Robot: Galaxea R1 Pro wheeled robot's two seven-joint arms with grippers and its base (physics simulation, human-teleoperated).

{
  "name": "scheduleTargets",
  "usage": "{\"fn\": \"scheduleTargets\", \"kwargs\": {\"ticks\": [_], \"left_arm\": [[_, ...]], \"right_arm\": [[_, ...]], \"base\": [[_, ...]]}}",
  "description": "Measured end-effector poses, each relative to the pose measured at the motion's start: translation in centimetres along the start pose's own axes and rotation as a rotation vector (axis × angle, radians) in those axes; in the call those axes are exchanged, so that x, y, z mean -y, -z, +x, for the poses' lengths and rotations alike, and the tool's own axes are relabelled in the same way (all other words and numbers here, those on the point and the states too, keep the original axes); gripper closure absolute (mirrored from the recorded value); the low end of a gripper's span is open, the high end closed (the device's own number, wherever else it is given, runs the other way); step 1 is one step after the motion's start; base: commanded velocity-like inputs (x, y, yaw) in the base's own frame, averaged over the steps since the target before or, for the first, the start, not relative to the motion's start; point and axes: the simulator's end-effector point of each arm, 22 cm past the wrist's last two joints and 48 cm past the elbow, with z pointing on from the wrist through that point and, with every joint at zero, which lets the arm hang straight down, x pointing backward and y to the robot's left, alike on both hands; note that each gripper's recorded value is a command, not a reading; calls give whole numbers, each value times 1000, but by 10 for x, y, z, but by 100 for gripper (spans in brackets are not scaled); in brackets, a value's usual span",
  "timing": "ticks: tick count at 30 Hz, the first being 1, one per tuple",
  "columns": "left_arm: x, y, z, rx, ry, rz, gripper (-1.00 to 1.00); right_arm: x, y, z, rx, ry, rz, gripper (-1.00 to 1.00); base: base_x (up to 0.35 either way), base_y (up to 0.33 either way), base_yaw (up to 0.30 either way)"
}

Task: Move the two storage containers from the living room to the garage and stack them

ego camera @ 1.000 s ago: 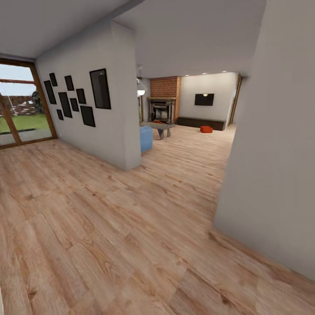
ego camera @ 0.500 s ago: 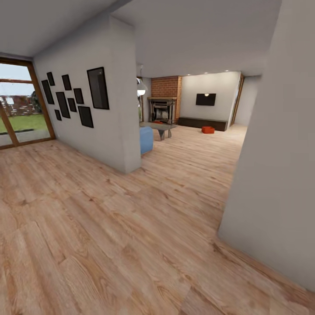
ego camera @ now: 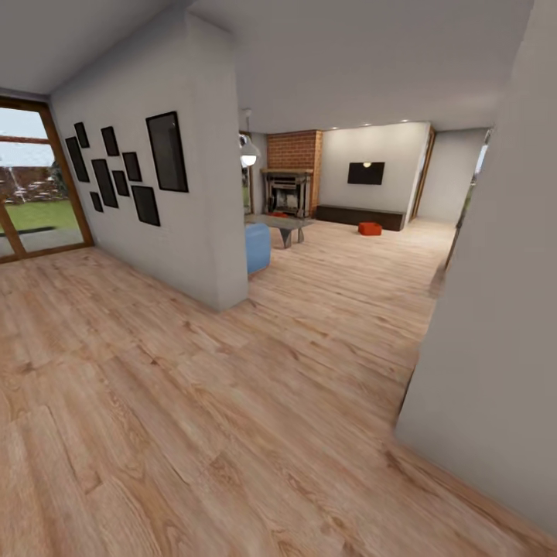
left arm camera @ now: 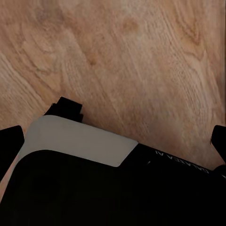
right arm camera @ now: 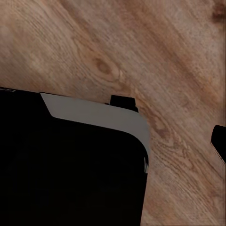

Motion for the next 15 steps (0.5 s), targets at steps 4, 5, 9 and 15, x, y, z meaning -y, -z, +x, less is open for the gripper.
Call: {"fn": "scheduleTargets", "kwargs": {"ticks": [4,5,9,15], "left_arm": [[-1,-1,2,-6,0,-3,-100],[-2,-1,3,-7,0,-4,-100],[-3,-2,5,-13,0,-6,-100],[-4,-3,8,-21,0,-10,-100]], "right_arm": [[0,0,3,-6,0,0,-100],[0,0,3,-8,0,-1,-100],[0,0,6,-14,-1,-1,-100],[0,0,9,-24,-1,-2,-100]], "base": [[342,0,0],[342,0,0],[342,0,0],[342,0,0]]}}
